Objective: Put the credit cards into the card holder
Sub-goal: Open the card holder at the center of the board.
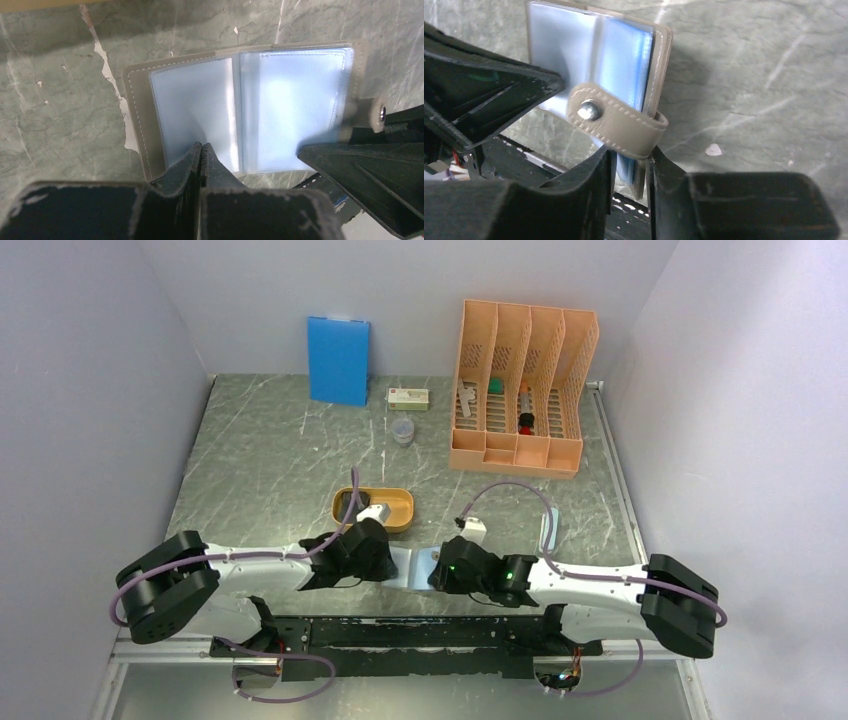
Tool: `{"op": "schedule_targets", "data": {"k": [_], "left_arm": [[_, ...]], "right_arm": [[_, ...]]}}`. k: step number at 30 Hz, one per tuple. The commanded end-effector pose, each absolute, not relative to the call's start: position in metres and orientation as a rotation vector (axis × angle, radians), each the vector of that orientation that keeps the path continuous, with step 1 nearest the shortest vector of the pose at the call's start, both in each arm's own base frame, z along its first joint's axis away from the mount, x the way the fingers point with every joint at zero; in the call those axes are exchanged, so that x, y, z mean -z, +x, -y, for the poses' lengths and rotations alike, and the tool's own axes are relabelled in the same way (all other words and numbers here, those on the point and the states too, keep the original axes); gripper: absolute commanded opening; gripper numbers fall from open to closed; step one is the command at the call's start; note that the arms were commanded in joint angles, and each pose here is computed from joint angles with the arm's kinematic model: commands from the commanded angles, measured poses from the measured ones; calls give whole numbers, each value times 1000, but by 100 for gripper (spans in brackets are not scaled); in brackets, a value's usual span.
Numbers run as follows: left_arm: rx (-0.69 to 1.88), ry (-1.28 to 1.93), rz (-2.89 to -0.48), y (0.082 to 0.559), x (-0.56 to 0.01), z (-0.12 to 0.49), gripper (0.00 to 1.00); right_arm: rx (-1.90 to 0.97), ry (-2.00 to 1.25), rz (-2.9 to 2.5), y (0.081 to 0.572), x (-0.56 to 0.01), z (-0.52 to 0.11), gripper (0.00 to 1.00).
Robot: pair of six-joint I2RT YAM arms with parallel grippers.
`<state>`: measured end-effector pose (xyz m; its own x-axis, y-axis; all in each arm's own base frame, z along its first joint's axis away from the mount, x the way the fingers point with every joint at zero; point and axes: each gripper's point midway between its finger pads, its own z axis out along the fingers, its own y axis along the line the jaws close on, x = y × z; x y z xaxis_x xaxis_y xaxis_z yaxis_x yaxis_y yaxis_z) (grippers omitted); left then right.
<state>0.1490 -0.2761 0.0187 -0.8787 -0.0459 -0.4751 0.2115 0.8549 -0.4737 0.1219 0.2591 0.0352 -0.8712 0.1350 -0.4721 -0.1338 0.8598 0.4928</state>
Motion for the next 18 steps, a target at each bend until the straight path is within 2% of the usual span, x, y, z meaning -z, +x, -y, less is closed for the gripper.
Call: {"op": "schedule_targets", "data": {"k": [1,4,10,18], "left_arm": [[690,64,-2573,145,-4,265,5],[690,41,-2574,145,-4,264,5],[675,-6,-2599,143,-3,262,5],[681,-83,-2613,140,-4,257,5]], "right_arm": [[-593,63,-2538,121,-21,-230,35],[-570,87,-2529,121,-23,-220,41],[-568,95,-2473,125,-53,-208,43],[-1073,-277,-2288,104,-127,-277,38]]}}
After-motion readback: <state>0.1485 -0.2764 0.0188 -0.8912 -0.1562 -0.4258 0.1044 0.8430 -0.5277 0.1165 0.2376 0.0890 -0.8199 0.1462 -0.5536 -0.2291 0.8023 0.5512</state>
